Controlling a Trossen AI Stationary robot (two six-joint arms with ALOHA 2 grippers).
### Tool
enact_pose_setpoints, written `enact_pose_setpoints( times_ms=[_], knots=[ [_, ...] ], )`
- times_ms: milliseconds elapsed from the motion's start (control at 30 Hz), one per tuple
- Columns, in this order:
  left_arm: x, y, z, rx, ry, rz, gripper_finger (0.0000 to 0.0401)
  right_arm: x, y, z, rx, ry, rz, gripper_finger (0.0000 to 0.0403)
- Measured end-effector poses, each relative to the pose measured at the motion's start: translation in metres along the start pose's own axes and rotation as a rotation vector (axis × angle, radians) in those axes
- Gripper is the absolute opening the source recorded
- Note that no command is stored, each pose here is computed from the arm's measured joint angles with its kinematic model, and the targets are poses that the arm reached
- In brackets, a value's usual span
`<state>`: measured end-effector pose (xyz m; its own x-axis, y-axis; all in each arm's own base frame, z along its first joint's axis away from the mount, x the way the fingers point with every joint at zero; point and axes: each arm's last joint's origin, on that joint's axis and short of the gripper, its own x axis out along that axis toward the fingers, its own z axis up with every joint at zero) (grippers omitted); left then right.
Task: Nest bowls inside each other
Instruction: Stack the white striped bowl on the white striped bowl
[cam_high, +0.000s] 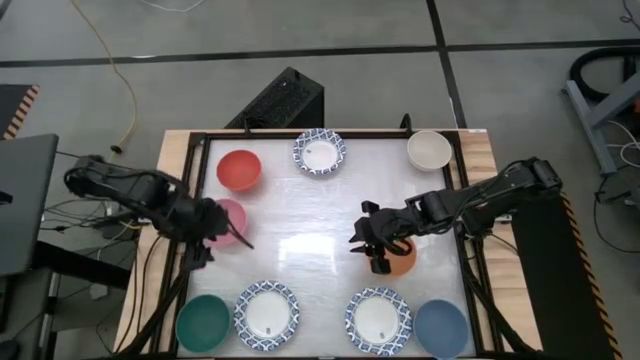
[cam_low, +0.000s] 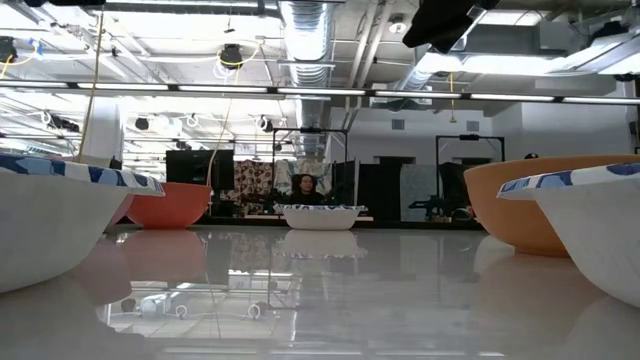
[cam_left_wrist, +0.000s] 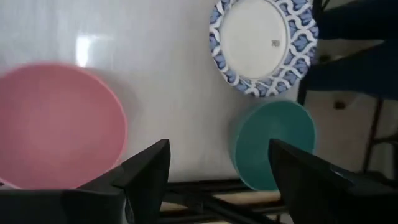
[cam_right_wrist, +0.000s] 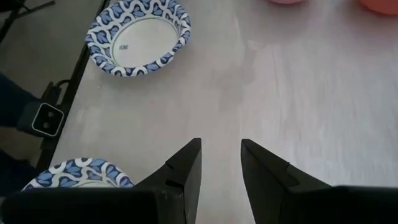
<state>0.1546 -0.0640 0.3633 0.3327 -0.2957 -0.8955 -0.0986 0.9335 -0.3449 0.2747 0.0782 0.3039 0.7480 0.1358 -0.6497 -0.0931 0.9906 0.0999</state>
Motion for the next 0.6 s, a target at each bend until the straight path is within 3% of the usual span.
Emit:
enact_pose_setpoints(
  times_ms=[233,600],
  knots=[
    [-0.004,0.004,0.015,-0.082,-0.25,0.142,0.0261,0.0,-0.023,0.005,-0.011,-0.043,-0.224,0.0134],
    [-0.008,0.023,0.024,-0.178,-0.289,0.201,0.0261,-0.006,-0.086,0.025,-0.282,-0.124,-0.423,0.0134]
  ],
)
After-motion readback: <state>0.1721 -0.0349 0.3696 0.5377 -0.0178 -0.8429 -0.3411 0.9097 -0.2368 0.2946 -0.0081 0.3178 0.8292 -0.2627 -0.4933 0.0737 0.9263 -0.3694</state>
